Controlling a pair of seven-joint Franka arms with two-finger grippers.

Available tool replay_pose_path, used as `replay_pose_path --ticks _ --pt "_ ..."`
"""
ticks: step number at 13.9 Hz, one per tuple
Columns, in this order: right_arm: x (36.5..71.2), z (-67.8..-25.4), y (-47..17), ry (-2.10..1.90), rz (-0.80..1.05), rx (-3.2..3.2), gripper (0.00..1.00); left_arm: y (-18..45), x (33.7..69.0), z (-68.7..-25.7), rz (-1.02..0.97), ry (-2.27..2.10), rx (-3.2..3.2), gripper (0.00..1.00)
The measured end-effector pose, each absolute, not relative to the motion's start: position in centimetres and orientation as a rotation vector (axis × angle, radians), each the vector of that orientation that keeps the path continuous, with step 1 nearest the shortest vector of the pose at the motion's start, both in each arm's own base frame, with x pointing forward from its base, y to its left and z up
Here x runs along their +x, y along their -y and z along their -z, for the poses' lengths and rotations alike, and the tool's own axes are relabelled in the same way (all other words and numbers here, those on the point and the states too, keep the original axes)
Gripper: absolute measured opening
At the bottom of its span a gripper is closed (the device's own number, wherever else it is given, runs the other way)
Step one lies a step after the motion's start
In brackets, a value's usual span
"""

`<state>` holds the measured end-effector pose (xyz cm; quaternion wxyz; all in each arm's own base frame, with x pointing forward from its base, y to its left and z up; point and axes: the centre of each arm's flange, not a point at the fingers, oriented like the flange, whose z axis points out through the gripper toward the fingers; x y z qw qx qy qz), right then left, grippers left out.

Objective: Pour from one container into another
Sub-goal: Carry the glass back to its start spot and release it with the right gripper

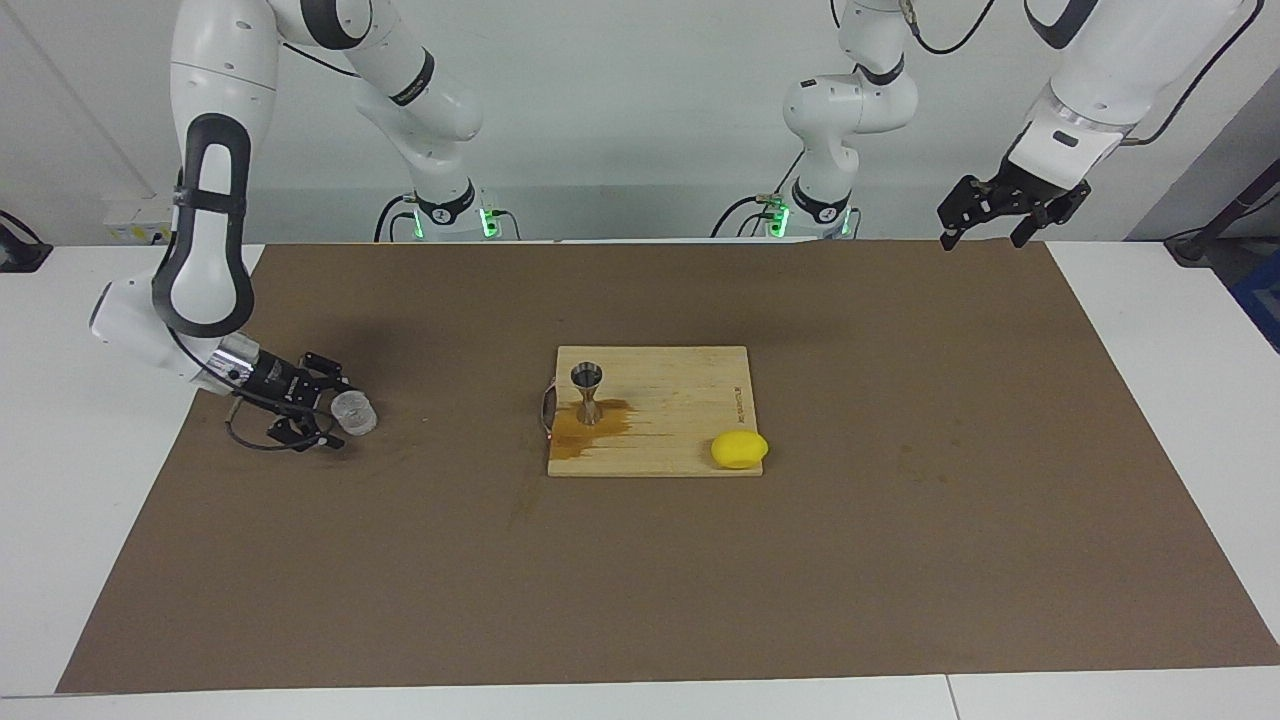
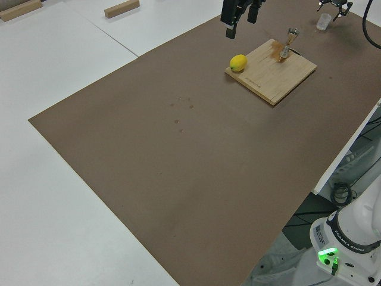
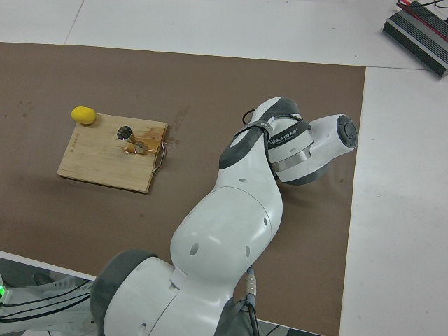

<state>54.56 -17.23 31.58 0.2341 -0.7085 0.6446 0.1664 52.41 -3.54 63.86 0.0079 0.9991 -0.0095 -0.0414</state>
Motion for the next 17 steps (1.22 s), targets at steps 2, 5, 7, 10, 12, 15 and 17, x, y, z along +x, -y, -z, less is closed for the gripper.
replay_pose_path --ticks 2,5,7,10,12,15,17 --pt "54.7 -34.8 15.6 -1.704 -0.397 -2.081 1.00 3.5 52.4 -63.9 0.129 0.030 3.123 1.00" --pt "54.0 -36.9 11.6 -1.459 -0.442 -2.395 1.00 3.5 52.4 -63.9 0.129 0.030 3.123 1.00" --pt "53.6 -37.3 8.5 -1.201 -0.474 -2.652 1.00 3.5 52.4 -63.9 0.129 0.030 3.123 1.00" --pt "53.9 -37.5 4.1 -0.850 -0.446 -2.972 1.00 3.5 52.4 -63.9 0.129 0.030 3.123 1.00" --pt "54.3 -38.8 1.2 -0.654 -0.389 -3.063 1.00 3.5 52.4 -63.9 0.129 0.030 3.123 1.00" --pt "55.3 -44.2 -0.5 -0.522 -0.213 -3.095 1.00 3.5 52.4 -63.9 0.129 0.030 3.123 1.00" --pt "55.8 -48.7 -0.7 -0.492 -0.089 -3.093 1.00 3.5 52.4 -63.9 0.129 0.030 3.123 1.00"
